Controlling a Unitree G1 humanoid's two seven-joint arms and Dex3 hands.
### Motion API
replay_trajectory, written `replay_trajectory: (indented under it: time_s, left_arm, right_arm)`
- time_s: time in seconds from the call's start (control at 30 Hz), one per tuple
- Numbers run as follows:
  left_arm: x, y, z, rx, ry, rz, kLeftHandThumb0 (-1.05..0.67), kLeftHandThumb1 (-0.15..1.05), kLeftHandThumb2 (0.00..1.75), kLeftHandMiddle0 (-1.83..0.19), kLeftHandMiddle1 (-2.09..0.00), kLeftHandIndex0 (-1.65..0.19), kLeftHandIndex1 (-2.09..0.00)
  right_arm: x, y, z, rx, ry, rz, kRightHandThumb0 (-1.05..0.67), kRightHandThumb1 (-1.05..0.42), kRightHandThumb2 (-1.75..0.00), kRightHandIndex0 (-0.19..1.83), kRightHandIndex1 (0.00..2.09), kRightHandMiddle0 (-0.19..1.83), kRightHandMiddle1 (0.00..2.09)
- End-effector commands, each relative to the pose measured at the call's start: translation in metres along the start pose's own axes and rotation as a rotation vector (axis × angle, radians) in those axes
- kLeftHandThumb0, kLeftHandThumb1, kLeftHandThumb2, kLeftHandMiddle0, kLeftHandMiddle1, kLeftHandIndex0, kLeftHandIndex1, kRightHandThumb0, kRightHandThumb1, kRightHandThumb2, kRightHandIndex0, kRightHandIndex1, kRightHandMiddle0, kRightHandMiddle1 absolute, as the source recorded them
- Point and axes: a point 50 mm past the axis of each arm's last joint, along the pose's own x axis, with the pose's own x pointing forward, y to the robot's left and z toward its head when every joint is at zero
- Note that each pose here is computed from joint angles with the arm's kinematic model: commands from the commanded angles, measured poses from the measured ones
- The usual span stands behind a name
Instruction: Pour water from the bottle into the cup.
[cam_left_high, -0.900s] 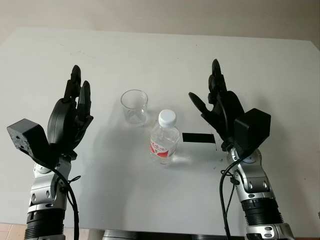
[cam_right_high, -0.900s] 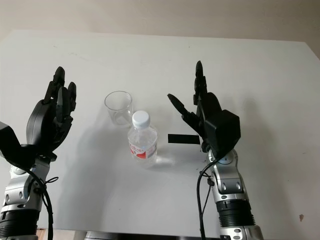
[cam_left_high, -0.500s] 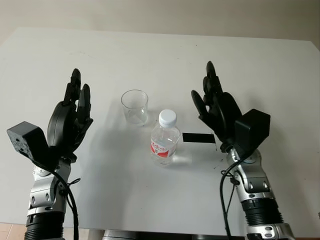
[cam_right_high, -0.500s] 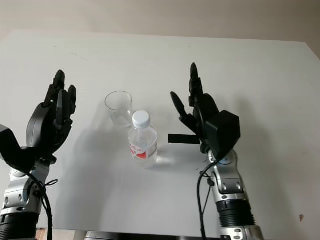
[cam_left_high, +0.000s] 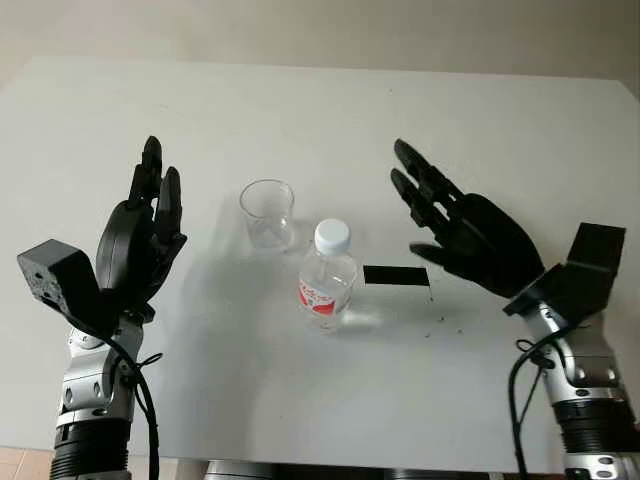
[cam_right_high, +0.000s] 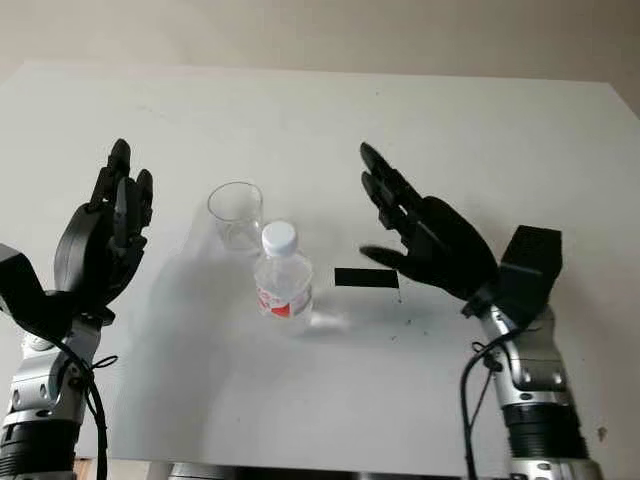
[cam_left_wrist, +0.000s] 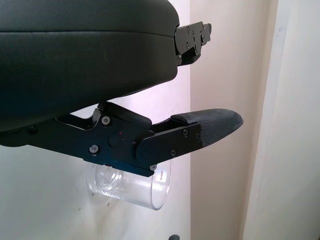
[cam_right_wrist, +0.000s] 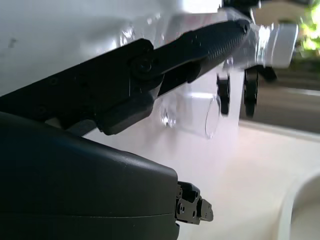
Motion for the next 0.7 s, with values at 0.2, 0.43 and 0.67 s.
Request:
replay_trajectory:
  time_s: [0.2,0.43,0.67]
  left_arm:
    - [0.001,0.002,0.004,0.017,-0.006,0.002,-0.67,1.05,0.67,0.19,0.00,0.19,0.00]
    - [0.000,0.005,0.004,0.021,-0.005,0.008,-0.67,1.05,0.65,0.19,0.00,0.19,0.00]
    - [0.000,0.005,0.005,0.017,-0.006,0.009,-0.68,1.05,0.64,0.19,0.00,0.19,0.00]
  right_arm:
    - [0.005,0.015,0.006,-0.009,-0.003,0.078,-0.95,-0.84,-0.04,-0.19,0.00,-0.19,0.00]
    - [0.014,0.028,0.002,0.014,-0.007,0.135,-0.88,-0.82,-0.05,-0.19,0.00,-0.19,0.00]
    - [0.023,0.041,-0.001,0.034,-0.013,0.205,-0.91,-0.83,-0.05,-0.19,0.00,-0.19,0.00]
